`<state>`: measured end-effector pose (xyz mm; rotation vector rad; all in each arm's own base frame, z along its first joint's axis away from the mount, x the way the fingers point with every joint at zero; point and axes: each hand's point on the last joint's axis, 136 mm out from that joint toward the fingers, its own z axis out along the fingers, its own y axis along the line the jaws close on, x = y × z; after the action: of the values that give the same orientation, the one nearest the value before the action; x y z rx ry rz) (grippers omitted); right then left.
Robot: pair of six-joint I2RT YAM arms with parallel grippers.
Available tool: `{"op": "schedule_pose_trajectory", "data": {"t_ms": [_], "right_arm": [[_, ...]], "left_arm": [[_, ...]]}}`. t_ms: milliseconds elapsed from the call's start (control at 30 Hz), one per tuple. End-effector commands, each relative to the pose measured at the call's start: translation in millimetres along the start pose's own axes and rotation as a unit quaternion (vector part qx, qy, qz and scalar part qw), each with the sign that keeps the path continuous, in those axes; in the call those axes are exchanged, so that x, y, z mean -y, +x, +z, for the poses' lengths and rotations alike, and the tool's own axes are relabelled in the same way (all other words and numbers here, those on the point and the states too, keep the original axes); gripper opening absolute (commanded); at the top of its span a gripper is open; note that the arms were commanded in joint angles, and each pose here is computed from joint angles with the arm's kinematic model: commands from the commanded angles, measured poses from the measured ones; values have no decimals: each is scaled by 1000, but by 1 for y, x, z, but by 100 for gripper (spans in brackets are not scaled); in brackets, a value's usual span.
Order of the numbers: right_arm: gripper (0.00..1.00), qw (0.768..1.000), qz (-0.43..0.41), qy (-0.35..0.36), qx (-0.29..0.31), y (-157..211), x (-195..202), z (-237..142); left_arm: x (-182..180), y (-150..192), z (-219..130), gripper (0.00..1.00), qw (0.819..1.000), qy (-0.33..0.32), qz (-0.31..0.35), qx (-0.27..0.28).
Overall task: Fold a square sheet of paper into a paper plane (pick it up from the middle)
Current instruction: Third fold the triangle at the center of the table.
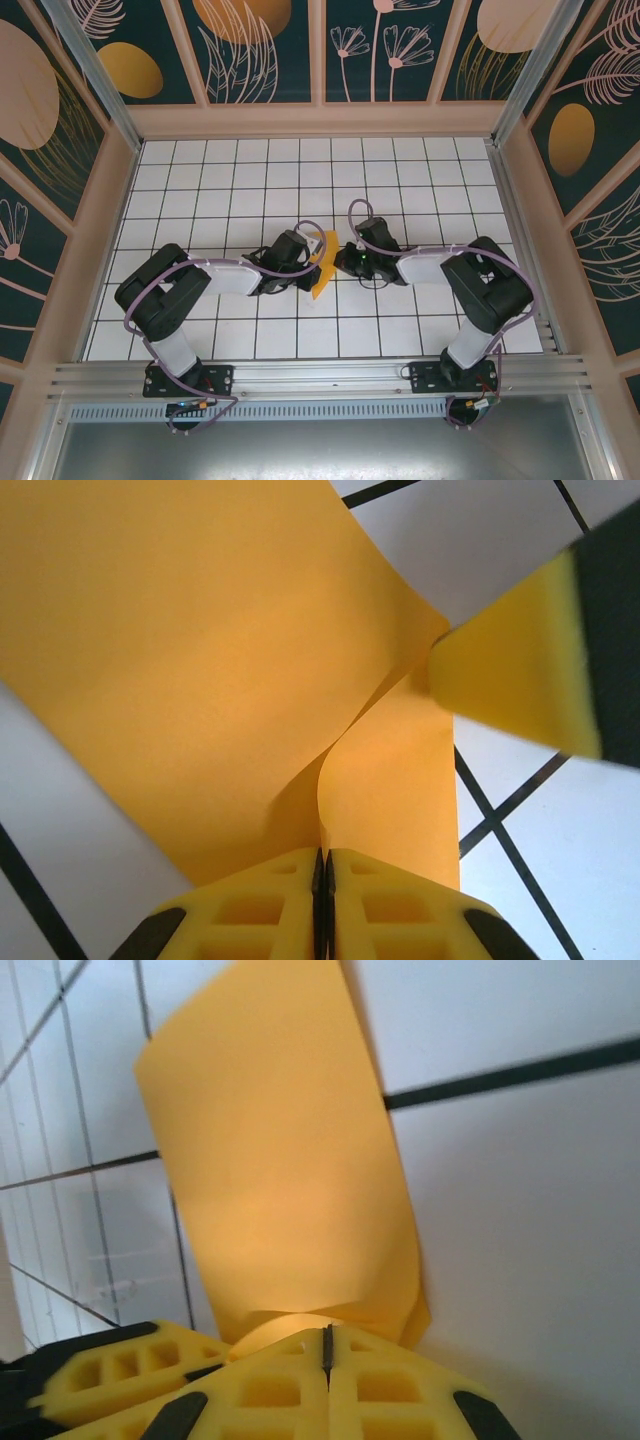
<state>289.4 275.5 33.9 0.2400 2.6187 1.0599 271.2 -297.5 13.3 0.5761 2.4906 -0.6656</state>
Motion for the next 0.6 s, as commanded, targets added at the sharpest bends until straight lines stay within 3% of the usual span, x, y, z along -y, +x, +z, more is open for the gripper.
{"op": "schedule_pose_trajectory", "data": {"t_ms": [0, 233, 433, 567], "right_arm": [[1, 1000, -14, -22, 14, -16, -14, -8], [1, 1000, 6, -11, -5, -10, 5, 6], [1, 998, 25, 57, -6, -4, 41, 14], [1, 999, 18, 41, -4, -10, 27, 9]], "left_arm": [[-18, 33, 5, 14, 998, -36, 1, -55], [-18, 32, 5, 14, 998, -37, 2, -55], [-18, 31, 3, 14, 998, -38, 3, -54], [-20, 33, 4, 14, 997, -44, 4, -58]]}}
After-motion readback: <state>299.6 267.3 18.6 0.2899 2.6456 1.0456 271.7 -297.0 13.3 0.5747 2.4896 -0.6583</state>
